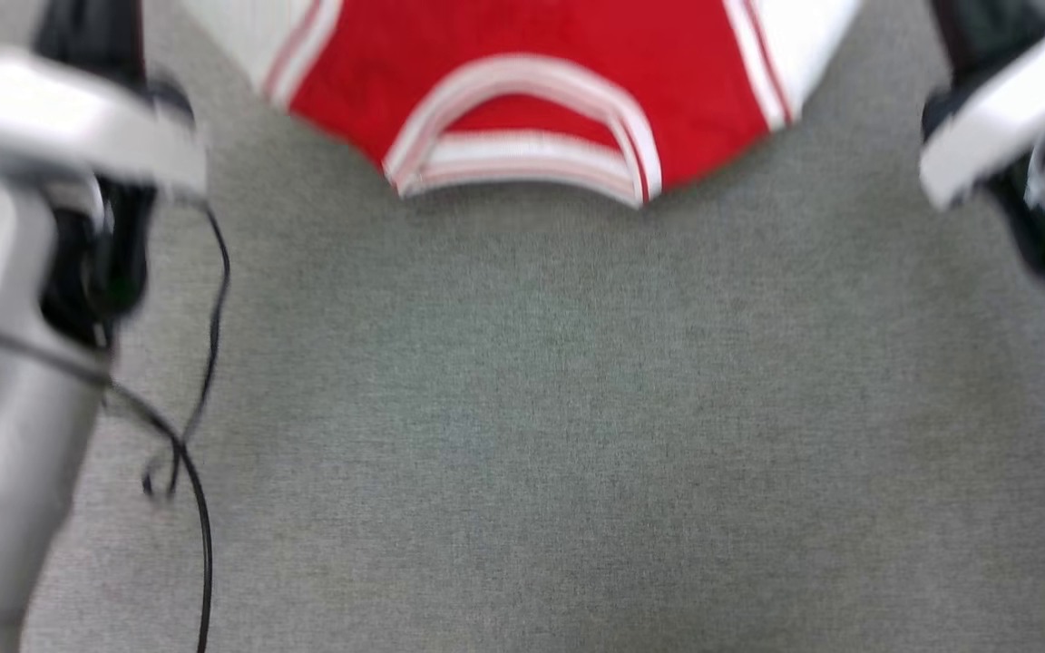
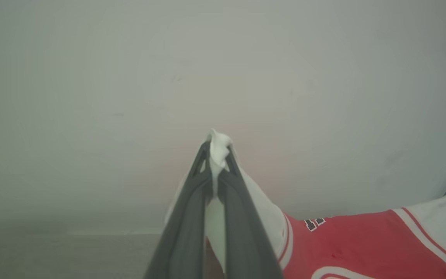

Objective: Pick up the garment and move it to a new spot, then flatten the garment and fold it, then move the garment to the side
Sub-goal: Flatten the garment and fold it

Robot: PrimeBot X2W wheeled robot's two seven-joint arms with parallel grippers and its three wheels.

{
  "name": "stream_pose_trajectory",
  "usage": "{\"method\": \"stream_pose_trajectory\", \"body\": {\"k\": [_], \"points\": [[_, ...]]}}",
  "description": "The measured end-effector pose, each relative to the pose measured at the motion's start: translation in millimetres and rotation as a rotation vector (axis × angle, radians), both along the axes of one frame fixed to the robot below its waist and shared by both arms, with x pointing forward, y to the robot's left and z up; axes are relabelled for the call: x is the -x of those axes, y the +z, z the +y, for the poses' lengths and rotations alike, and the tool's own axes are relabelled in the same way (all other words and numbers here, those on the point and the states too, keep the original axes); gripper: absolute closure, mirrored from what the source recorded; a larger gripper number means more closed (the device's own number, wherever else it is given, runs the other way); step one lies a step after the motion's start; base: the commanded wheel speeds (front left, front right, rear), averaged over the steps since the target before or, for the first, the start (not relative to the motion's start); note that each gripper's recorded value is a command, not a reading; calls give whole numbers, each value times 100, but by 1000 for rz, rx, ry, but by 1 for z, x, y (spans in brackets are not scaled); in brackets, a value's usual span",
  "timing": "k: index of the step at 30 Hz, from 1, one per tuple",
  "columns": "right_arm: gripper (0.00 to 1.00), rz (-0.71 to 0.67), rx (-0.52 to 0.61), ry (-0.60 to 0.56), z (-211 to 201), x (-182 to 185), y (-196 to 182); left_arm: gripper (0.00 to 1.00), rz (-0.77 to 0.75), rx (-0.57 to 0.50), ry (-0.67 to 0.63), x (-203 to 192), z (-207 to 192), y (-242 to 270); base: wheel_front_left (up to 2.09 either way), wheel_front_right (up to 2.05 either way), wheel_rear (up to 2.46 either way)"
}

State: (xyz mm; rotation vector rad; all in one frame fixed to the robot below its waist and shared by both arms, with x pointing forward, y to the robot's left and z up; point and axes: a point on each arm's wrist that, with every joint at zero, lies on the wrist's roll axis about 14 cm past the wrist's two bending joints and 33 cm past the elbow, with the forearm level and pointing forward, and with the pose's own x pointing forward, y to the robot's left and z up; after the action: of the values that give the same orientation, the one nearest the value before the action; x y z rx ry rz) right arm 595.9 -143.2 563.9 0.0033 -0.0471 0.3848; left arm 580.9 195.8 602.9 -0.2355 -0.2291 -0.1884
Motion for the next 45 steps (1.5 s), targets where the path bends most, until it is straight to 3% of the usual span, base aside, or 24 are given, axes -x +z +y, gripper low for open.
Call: {"method": "stream_pose_trajectory", "body": {"k": [20, 36, 43, 44, 45], "points": [[100, 300, -66, -75, -36, 192, -93, 100, 297, 64, 177, 197, 46, -93, 0, 0, 0], [100, 620, -36, -179, -65, 303, -162, 100, 493, 112, 291, 285, 63, -146, 0, 0, 0], [98, 665, -34, -188, -62, 312, -170, 100, 507, 116, 273, 287, 54, -153, 0, 0, 0], [56, 663, -24, -183, -61, 310, -169, 100, 503, 112, 265, 285, 52, -152, 0, 0, 0], [0, 650, -15, -177, -59, 307, -166, 100, 498, 111, 257, 282, 50, -151, 0, 0, 0]]}}
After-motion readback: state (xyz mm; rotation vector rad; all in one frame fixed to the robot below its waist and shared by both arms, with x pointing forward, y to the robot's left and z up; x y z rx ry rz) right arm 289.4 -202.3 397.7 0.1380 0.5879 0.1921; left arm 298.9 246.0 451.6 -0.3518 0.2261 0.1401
